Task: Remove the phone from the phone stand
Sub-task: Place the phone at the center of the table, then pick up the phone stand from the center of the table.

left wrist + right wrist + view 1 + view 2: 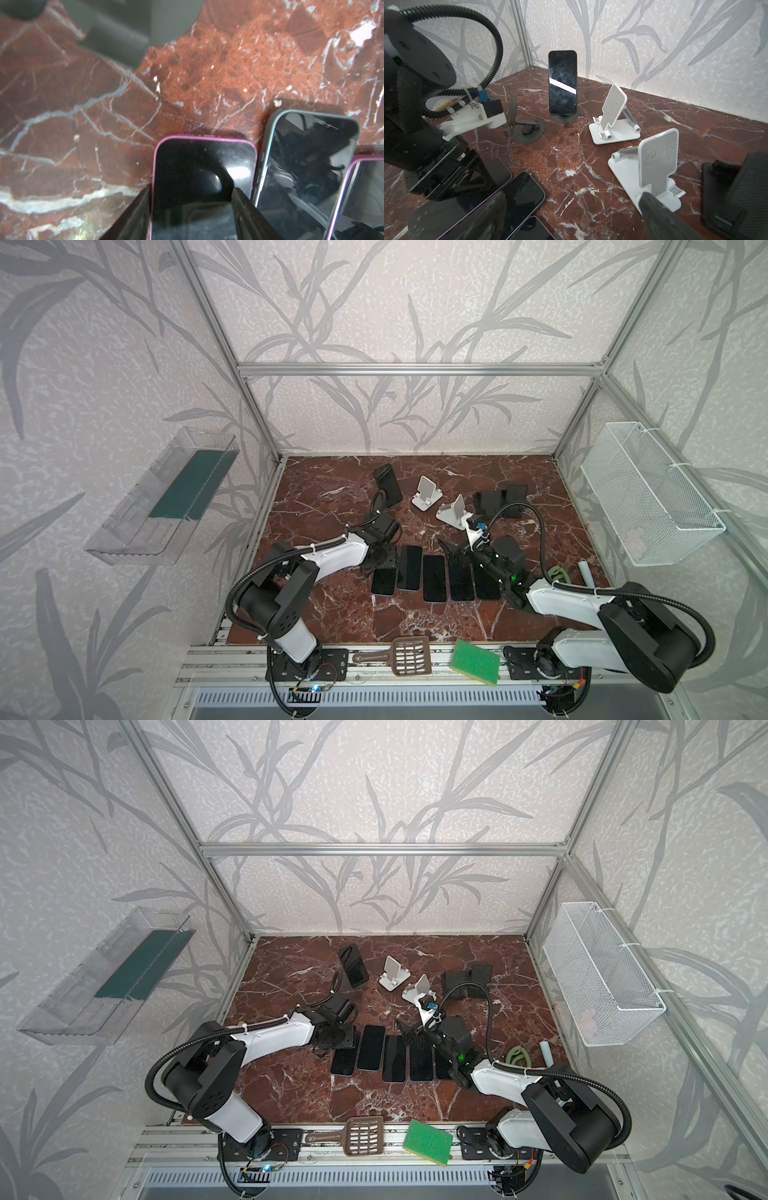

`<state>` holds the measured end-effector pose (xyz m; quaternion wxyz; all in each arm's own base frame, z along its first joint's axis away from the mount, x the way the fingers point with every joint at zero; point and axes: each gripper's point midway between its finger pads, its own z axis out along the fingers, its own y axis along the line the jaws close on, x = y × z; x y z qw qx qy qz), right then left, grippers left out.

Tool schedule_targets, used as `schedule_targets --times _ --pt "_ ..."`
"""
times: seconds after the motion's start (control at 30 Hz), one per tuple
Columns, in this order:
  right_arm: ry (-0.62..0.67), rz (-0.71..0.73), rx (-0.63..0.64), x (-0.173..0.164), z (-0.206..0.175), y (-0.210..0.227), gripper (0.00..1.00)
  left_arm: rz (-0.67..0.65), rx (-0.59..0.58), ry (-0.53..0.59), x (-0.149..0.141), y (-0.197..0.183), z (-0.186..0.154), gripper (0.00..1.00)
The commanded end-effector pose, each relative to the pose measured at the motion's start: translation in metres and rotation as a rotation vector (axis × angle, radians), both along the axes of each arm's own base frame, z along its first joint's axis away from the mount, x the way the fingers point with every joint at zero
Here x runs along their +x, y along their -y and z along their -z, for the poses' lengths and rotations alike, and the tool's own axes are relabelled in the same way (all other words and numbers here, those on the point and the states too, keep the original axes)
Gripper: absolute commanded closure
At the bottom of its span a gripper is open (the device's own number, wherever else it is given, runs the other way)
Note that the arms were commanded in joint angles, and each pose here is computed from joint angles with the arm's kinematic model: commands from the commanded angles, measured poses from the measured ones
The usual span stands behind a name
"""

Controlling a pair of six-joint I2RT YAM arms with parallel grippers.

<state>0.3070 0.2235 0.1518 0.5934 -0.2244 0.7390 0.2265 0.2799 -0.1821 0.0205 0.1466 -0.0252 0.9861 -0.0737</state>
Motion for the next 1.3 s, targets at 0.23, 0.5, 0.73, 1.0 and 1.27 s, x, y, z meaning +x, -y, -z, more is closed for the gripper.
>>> schedule_targets --times 0.23,0.5,0.73,1.0,1.27 --pt "0.019 0.001 0.019 0.0 -0.006 -0.002 0.01 -0.001 0.014 0.078 -0.005 -0.013 -0.052 0.37" --pt "0.022 0.006 0.014 -0.001 -0.006 0.0 0.01 0.153 -0.101 0.486 0.04 0.011 -0.169 0.31" --pt "0.005 -0.02 0.025 0.001 -0.001 -0.007 0.01 0.175 -0.161 0.746 0.086 -0.018 -0.205 0.07" --pt "0.017 -0.004 0.016 0.002 -0.003 -0.004 0.01 0.217 -0.09 0.765 0.122 -0.039 -0.161 0.01" --pt "0.016 -0.007 0.017 0.001 -0.004 -0.004 0.01 0.231 -0.07 0.739 0.134 -0.035 -0.119 0.01"
